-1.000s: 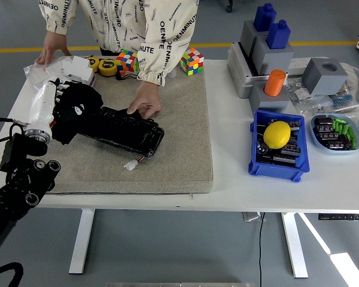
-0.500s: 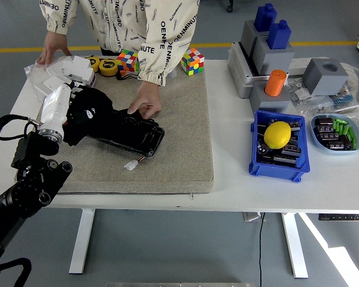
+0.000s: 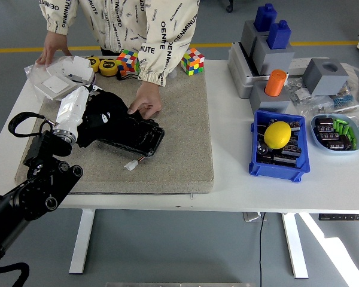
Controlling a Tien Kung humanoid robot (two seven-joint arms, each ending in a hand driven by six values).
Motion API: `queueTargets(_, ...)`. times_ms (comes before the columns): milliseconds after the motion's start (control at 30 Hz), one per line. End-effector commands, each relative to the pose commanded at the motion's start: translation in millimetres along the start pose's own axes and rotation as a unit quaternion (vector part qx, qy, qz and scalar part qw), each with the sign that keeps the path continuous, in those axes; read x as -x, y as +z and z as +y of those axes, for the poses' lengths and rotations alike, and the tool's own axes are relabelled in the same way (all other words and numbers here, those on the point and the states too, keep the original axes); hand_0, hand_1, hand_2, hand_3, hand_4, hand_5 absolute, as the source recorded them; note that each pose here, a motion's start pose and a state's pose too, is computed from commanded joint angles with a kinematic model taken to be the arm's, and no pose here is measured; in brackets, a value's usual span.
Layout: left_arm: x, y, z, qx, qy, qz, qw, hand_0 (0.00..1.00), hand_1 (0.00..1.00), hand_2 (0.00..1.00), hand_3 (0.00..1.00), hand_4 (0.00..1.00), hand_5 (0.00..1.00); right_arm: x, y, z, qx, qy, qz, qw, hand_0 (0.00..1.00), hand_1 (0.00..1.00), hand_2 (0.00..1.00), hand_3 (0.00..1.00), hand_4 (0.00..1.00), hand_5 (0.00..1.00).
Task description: Pick the rag up,wipe the panel,place it on the desk
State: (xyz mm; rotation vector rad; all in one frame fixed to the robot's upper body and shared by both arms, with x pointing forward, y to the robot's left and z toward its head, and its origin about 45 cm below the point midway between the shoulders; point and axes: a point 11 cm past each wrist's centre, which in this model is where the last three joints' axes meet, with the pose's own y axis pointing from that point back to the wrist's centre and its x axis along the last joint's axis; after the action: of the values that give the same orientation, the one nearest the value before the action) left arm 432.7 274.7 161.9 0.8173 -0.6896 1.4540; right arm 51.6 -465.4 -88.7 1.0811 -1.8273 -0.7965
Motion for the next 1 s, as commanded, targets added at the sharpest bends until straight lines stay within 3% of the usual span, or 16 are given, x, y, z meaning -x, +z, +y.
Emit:
queueTargets(400, 24.7, 38.4, 14.4, 0.054, -0.039, 0.001, 0.998, 0.259, 0.367, 0.401, 0.564, 0.692, 0.002, 0.9, -0.5, 0.0, -0.001, -0.001, -0.001, 1.0, 0.537, 0.56, 0.494, 0.521, 0.882, 0.361)
queueTargets(1000, 50.8, 72.3, 36.6, 0.102, -0.091, 0.002, 0.991, 0.246, 0.357, 0.397, 0.564, 0.698, 0.002, 1.1, -0.2, 0.1, -0.002, -0.002, 0.0, 1.0, 0.538, 0.559, 0.494, 0.521, 0.882, 0.36)
